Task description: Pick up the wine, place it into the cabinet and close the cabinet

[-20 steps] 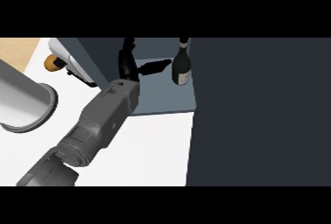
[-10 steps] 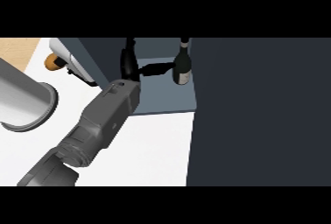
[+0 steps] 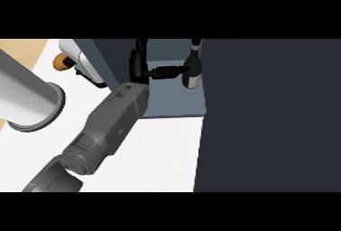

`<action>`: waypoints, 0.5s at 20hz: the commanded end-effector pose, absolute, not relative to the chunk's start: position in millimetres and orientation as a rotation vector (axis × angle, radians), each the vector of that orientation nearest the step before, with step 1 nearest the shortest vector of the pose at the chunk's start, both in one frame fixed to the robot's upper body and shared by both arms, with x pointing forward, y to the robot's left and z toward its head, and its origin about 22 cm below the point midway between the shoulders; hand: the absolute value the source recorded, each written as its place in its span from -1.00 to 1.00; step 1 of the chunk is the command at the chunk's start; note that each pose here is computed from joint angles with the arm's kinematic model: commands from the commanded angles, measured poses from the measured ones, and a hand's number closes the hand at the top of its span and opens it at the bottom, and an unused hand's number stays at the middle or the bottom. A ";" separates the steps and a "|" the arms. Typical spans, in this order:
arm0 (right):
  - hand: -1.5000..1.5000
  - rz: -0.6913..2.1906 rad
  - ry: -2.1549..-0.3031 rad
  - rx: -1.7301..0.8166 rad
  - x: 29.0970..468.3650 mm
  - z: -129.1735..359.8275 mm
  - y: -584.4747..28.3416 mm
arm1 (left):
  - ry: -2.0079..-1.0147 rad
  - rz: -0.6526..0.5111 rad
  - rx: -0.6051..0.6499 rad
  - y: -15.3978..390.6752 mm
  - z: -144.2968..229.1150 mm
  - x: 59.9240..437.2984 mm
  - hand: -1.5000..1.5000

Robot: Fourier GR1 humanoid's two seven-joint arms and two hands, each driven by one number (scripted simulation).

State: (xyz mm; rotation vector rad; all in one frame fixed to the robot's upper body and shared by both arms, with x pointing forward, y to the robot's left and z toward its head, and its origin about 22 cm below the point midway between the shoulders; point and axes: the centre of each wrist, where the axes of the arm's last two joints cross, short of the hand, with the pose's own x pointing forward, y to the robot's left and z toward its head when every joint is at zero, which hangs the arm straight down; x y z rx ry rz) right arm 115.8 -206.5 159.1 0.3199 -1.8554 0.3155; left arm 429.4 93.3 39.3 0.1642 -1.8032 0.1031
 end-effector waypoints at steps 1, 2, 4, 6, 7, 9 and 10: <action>-1.00 0.297 -1.916 0.364 83.5 189.6 -215.5 | -1.868 0.125 0.106 80.0 38.1 421.4 -1.00; -1.00 0.279 -1.927 0.361 74.7 196.7 -212.7 | -1.883 0.129 0.102 106.8 29.9 424.3 -1.00; -1.00 0.282 -1.922 0.354 90.0 187.5 -212.1 | -1.868 0.120 0.061 86.3 40.2 420.7 -1.00; -1.00 0.287 -1.905 0.341 78.4 193.0 -216.7 | -1.868 0.115 0.028 80.9 43.7 418.9 -1.00; -1.00 0.255 -1.916 0.347 83.3 187.2 -209.8 | -1.861 0.110 0.005 94.4 33.0 414.3 -1.00; -1.00 0.290 -1.910 0.332 82.6 185.0 -214.7 | -1.878 0.131 -0.022 73.4 48.7 410.9 -1.00; -1.00 0.276 -1.905 0.338 75.7 191.5 -214.6 | -1.882 0.124 -0.035 78.7 23.4 397.2 -1.00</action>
